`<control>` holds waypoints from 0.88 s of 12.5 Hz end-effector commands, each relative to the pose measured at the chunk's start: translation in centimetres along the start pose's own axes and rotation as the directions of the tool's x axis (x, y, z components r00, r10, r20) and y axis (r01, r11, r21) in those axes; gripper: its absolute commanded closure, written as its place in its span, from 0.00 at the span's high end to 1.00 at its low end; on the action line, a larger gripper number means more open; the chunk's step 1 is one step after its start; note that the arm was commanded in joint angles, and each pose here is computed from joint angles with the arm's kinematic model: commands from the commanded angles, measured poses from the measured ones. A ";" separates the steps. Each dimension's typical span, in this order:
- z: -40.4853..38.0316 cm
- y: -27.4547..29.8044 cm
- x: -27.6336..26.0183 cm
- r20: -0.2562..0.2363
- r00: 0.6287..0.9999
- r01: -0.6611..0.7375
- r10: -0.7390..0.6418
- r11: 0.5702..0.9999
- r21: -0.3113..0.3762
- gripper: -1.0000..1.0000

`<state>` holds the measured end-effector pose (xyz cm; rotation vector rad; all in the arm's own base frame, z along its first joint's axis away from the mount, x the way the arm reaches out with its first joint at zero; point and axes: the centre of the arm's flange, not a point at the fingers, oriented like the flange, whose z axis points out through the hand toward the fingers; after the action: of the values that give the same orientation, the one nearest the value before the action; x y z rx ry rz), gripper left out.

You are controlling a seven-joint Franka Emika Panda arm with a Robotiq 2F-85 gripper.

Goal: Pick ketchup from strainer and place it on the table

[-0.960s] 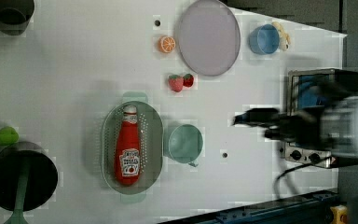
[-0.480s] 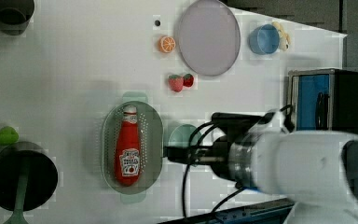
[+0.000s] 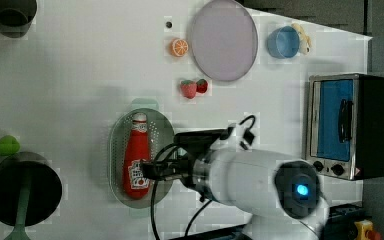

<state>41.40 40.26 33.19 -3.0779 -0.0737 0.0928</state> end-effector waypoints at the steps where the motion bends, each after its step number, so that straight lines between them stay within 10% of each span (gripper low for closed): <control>1: 5.0 2.4 0.8 0.004 0.998 -0.070 0.070 0.998 -0.003 1.00; 11: 15.4 1.1 0.2 0.001 0.990 -0.143 0.143 0.988 0.057 1.00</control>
<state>41.17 37.74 16.45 -3.0542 0.1007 0.1464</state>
